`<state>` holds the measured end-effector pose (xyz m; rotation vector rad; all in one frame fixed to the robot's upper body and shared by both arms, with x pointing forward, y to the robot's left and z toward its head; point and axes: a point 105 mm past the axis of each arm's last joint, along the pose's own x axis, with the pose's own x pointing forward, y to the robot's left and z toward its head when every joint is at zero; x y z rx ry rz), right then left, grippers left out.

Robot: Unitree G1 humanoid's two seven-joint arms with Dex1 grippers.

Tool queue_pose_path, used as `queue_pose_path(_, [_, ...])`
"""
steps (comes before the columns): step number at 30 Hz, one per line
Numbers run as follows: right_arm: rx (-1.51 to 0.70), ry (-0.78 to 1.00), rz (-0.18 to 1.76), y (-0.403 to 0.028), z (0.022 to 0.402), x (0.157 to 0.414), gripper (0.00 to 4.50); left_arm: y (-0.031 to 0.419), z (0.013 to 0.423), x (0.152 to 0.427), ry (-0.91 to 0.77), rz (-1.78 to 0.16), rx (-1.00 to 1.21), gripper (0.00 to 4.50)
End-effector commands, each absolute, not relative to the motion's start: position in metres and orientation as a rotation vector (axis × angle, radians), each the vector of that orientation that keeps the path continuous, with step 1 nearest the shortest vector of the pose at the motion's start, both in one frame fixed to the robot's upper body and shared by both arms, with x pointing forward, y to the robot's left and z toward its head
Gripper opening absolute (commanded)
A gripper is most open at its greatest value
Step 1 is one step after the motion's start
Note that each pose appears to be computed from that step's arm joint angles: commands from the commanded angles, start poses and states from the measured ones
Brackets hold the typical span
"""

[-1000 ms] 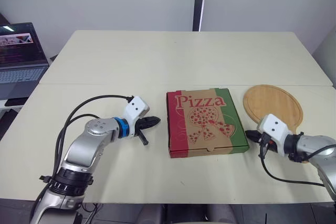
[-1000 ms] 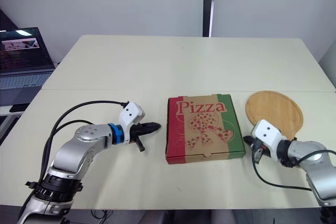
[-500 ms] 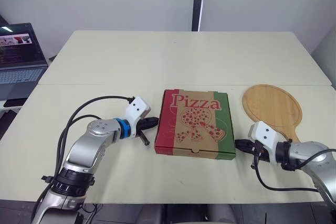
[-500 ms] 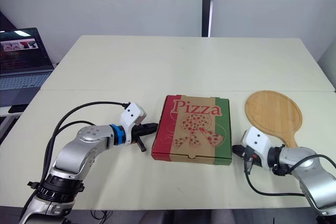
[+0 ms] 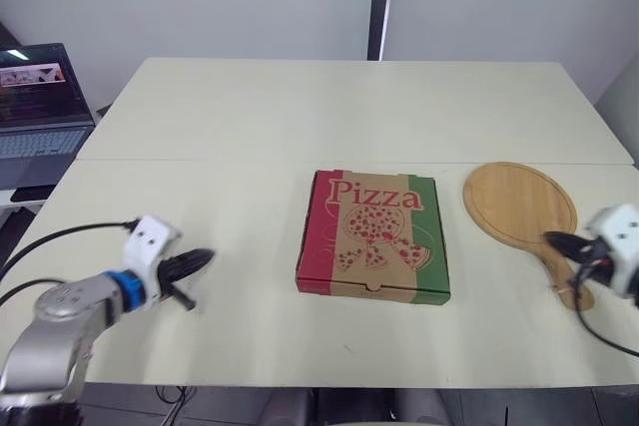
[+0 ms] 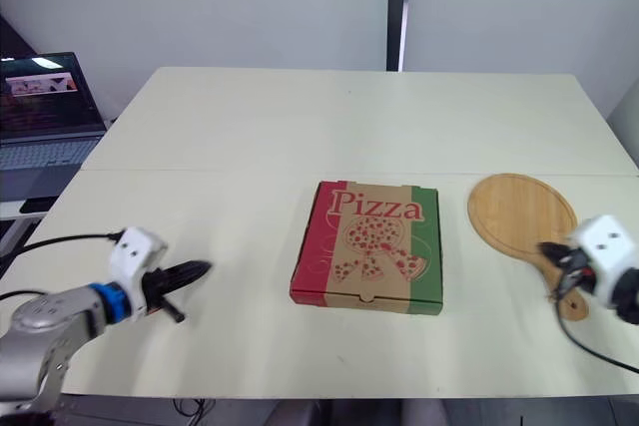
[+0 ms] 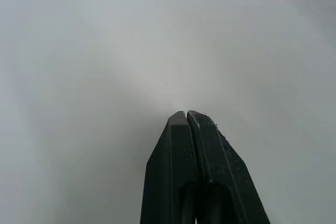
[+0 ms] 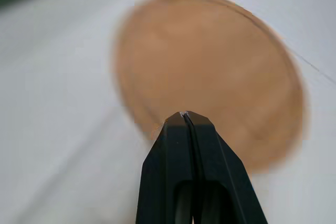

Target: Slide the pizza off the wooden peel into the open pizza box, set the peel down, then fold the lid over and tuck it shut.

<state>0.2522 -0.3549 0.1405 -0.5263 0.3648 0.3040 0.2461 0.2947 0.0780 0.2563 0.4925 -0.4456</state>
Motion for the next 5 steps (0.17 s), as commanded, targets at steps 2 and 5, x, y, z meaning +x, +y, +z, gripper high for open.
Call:
queue_pose_path(2, [-0.561,0.358,0.216,-0.389,0.153,0.25,0.03,0.307,0.093,0.246,0.436,-0.424,0.311,0.0])
queue_pose_path(5, [-0.574,0.374,0.215,-0.394,0.148,0.253,0.03,0.304,0.094,0.252,0.411,-0.422,0.274,0.0])
